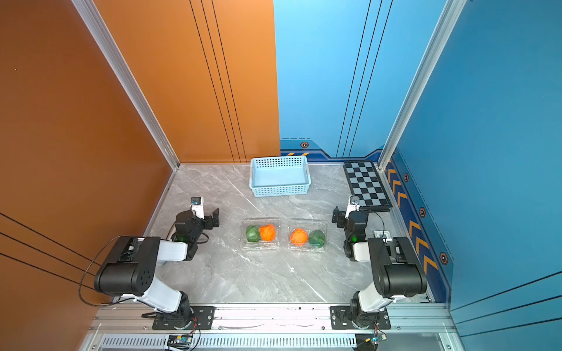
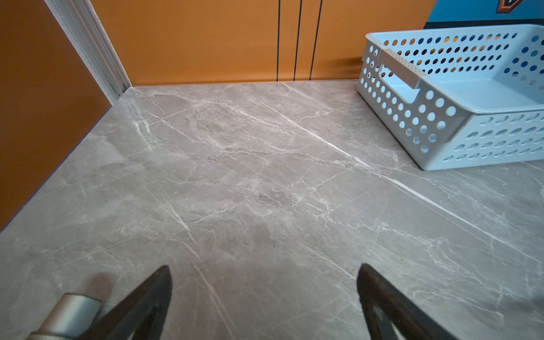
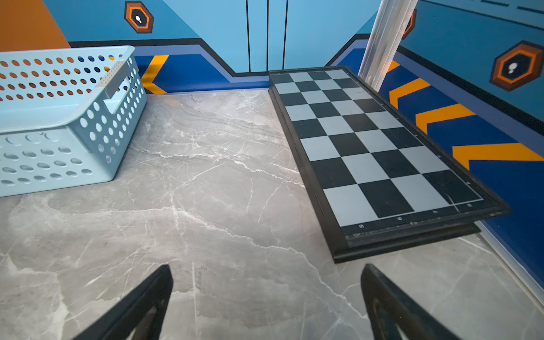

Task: Take oranges out of containers
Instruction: Adjust the packing box at the center of the board.

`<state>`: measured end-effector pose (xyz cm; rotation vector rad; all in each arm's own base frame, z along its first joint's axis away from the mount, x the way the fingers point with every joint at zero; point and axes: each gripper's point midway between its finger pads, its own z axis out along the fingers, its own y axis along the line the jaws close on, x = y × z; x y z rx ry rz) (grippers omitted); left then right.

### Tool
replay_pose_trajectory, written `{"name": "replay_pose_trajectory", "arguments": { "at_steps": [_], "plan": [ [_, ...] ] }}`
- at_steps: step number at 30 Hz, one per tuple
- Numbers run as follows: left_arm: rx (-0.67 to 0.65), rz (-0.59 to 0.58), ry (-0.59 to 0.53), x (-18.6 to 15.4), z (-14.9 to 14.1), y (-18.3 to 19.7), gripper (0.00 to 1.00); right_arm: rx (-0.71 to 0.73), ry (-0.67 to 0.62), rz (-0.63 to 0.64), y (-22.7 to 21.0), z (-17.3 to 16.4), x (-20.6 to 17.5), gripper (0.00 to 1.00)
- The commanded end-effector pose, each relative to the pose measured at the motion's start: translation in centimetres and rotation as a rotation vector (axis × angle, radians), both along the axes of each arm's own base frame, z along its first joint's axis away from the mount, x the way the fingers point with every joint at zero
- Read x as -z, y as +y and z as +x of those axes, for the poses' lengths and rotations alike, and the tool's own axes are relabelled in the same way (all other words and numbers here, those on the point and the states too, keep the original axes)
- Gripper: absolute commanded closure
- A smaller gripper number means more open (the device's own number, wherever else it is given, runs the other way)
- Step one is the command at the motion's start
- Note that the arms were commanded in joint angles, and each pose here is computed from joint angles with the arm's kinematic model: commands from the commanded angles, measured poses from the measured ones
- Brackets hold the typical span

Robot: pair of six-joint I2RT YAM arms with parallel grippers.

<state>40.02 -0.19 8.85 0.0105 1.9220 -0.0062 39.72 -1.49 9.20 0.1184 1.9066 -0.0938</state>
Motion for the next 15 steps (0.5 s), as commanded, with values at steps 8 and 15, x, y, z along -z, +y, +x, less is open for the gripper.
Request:
{"name": "replay_pose_trajectory", "arguments": {
  "at_steps": [8, 15],
  "plan": [
    [-0.173, 0.079, 0.105, -4.3, -0.3, 2.0, 0.02, 0.151, 0.015, -0.069, -1.2, -1.2, -5.5, 0.0],
    [0.256, 0.158, 0.055, -11.2, -2.6, -10.1, 0.02, 0.03, 0.114, -0.035, 4.5, -3.1, -11.6, 0.0]
  ]
}}
